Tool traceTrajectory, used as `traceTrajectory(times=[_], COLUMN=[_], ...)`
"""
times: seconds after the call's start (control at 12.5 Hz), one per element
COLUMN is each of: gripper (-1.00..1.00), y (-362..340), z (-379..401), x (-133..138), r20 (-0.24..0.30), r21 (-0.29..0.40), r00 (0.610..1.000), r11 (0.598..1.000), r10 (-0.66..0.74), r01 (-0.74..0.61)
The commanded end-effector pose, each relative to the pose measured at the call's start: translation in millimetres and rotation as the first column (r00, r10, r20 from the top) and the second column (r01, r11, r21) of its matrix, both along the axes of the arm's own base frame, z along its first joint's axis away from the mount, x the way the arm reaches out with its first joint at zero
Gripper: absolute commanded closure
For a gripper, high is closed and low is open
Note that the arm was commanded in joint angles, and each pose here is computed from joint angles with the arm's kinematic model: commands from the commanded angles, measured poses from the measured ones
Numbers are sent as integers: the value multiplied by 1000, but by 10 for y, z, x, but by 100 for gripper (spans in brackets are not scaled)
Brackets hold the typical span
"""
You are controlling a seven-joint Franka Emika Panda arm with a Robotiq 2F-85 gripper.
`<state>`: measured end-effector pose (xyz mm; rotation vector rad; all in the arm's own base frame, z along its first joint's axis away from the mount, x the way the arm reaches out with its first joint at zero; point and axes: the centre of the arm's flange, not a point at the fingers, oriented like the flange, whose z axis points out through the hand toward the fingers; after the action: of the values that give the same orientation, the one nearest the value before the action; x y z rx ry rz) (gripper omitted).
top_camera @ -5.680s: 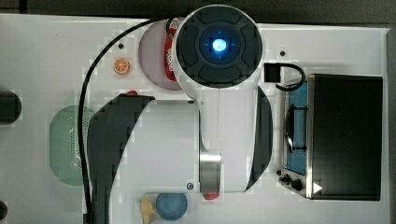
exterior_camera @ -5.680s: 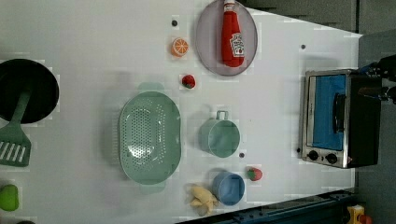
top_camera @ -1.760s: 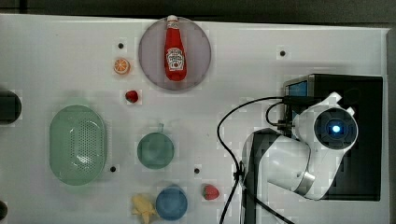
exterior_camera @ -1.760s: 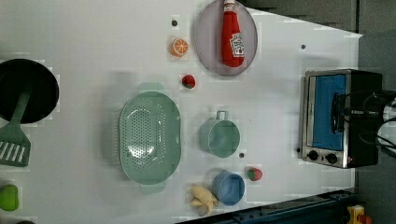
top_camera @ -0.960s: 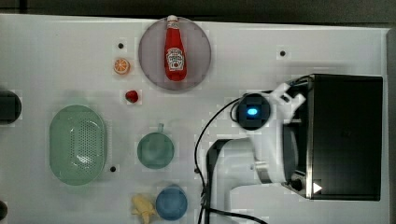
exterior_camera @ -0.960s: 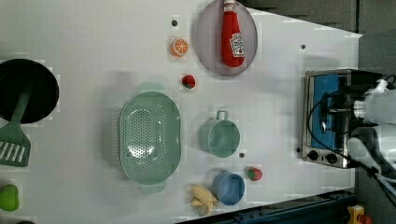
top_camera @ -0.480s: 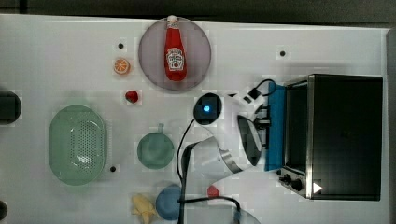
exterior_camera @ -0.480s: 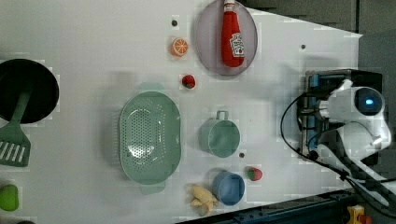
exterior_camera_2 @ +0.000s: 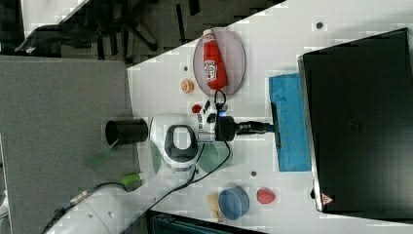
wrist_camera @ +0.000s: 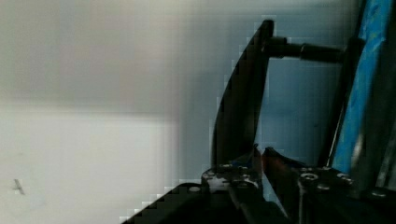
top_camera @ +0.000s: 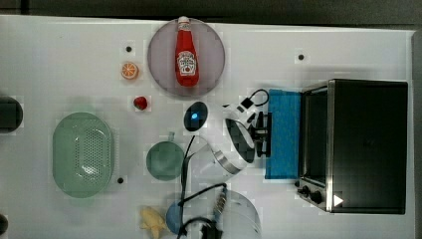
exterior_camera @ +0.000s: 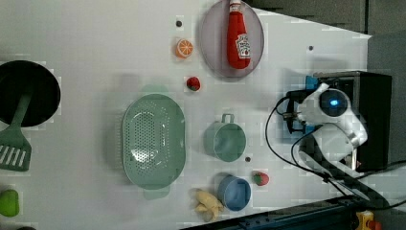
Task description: Flap open oven.
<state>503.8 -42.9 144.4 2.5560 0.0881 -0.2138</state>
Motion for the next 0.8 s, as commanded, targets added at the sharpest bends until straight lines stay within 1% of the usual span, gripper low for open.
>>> traceTrajectory(times=[0.08,0.4,0.48,0.56,0.64,0.72,0.8], gripper=[65,65,65,65,65,65,65], y=[174,263,296,368,419,455,470], z=[-168,-216,-191,-115,4,173,372], x=[21,95,128,190,259,326,384], r20=[58,62,71,95,131,166,195], r21=[-37,-40,-36,-16,22,73,132], r00=[997,997,997,995,988,974,952], r11=[997,998,999,999,997,987,968], r10=[-59,-38,-33,-33,-80,-152,-236], r01=[61,41,36,35,78,142,213])
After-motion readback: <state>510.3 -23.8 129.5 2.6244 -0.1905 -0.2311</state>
